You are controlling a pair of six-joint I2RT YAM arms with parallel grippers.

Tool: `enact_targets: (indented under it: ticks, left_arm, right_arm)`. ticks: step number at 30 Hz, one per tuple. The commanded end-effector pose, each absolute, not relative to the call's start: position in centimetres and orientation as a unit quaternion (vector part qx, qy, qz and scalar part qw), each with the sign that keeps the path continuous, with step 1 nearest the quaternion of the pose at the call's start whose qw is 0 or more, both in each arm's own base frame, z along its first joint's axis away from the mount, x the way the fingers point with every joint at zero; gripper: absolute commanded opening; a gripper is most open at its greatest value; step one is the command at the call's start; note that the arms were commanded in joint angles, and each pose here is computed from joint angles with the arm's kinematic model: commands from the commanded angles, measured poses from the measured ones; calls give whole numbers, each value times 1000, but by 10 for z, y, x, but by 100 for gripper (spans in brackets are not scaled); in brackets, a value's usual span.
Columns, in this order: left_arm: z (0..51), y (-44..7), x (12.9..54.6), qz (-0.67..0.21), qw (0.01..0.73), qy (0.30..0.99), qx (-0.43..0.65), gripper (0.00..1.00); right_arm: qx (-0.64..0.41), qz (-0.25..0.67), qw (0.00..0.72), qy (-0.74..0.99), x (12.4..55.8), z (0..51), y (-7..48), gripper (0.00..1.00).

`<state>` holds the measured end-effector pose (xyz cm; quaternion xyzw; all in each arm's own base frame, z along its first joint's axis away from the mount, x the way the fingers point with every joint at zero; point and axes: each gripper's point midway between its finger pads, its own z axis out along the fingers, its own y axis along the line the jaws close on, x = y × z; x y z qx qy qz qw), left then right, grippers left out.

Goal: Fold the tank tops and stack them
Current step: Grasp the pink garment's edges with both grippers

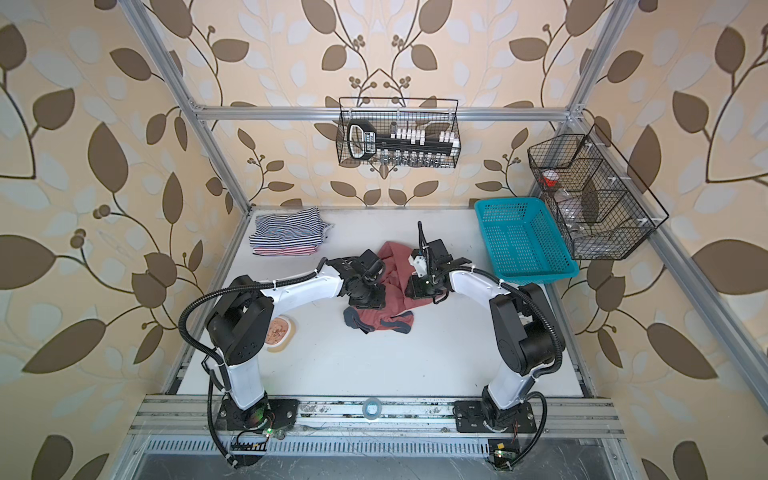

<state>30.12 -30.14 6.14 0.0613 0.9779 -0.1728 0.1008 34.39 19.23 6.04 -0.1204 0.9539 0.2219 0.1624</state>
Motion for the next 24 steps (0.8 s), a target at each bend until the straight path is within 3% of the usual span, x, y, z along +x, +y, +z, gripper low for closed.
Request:
enact_targets:
  ticks: [1,8,16,19,24]
  left_arm:
    - [55,-299,297,-161,92,981,62,39]
    - [53,-298,296,-158,90,981,62,39]
    - [50,-297,295,-155,87,982,62,38]
    - [48,-294,295,-146,87,983,68,38]
    - [36,-279,295,-96,79,989,81,14]
  right_arm:
    - [-126,226,140,956,335,45,194,33]
    - [-129,215,135,959,334,38,191,32]
    - [-124,217,133,959,335,34,190,2]
    - [-121,224,142,957,337,43,188,0]
    - [-115,257,196,939,341,96,187,0]
